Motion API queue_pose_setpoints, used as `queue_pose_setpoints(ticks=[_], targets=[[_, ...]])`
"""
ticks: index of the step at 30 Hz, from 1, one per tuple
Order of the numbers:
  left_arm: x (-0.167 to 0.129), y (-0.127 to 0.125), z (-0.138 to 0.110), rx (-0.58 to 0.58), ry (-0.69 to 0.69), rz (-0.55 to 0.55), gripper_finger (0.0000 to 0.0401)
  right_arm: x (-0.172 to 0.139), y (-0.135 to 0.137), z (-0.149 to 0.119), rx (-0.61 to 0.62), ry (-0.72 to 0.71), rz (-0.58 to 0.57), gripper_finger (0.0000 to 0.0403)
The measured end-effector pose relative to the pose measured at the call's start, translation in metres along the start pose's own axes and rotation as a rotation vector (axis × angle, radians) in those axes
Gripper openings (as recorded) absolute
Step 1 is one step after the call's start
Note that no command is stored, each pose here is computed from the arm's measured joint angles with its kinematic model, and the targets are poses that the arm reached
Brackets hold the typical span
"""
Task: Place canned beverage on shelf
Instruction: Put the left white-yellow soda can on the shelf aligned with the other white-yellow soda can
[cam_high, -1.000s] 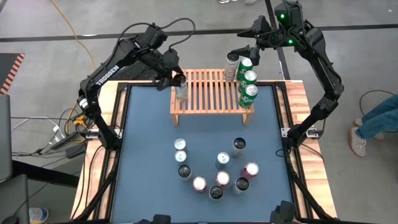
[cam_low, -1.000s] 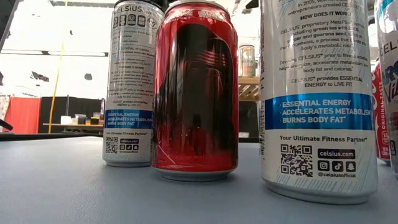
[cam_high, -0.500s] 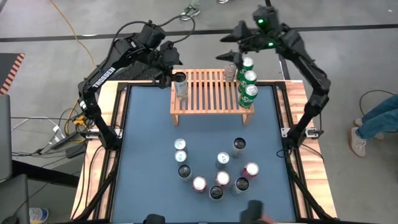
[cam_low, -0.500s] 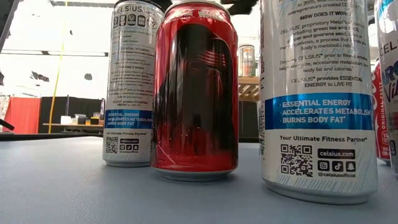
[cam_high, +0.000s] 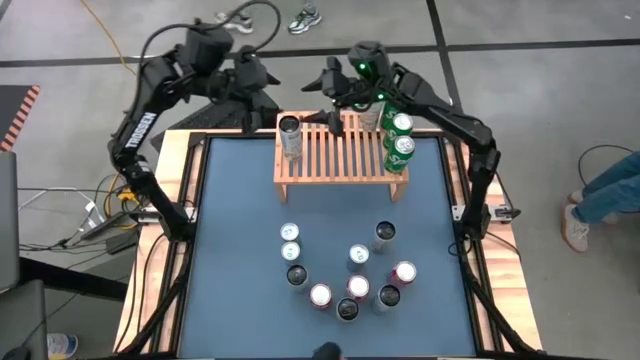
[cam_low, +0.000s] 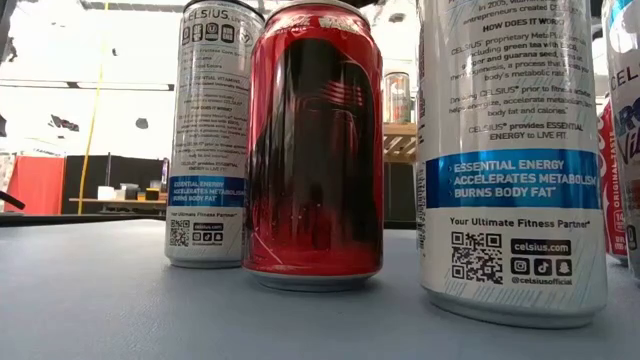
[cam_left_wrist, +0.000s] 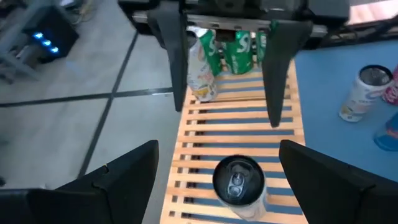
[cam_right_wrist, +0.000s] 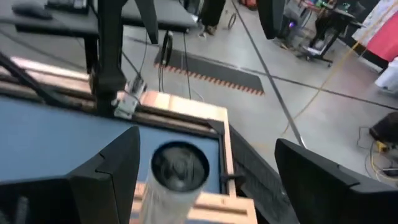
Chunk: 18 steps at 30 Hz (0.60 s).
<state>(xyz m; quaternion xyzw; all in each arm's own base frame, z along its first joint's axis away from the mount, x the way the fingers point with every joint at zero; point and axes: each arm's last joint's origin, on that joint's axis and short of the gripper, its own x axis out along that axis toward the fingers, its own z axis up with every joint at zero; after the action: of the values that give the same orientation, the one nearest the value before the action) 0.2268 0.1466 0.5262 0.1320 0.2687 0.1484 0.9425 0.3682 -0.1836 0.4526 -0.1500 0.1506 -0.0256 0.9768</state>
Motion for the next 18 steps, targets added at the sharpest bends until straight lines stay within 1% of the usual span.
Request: queue_pose_setpoints(ticks=[5, 7, 10, 14, 16, 18], targets=[[-0.02, -0.007, 0.003, -0.029, -0.022, 0.039, 0.0321, 0.02, -0.001, -0.005, 0.107, -0.071, 0.078, 0.0318], [-0.026, -0.008, 0.003, -0.047, -0.035, 0.043, 0.0321, 0.029, 0.001, -0.01, 0.145, -0.073, 0.109, 0.0318], [-0.031, -0.01, 0.005, -0.074, -0.047, 0.042, 0.0321, 0.039, 0.004, -0.014, 0.159, -0.064, 0.129, 0.0318], [-0.033, -0.012, 0.005, -0.096, -0.053, 0.037, 0.0321, 0.043, 0.009, -0.014, 0.158, -0.063, 0.142, 0.0318], [-0.034, -0.012, 0.005, -0.097, -0.05, 0.04, 0.0321, 0.05, 0.012, -0.016, 0.15, -0.066, 0.152, 0.0318], [-0.033, -0.013, 0.004, -0.106, -0.042, 0.037, 0.0321, 0.054, 0.012, -0.022, 0.169, -0.037, 0.159, 0.0318]])
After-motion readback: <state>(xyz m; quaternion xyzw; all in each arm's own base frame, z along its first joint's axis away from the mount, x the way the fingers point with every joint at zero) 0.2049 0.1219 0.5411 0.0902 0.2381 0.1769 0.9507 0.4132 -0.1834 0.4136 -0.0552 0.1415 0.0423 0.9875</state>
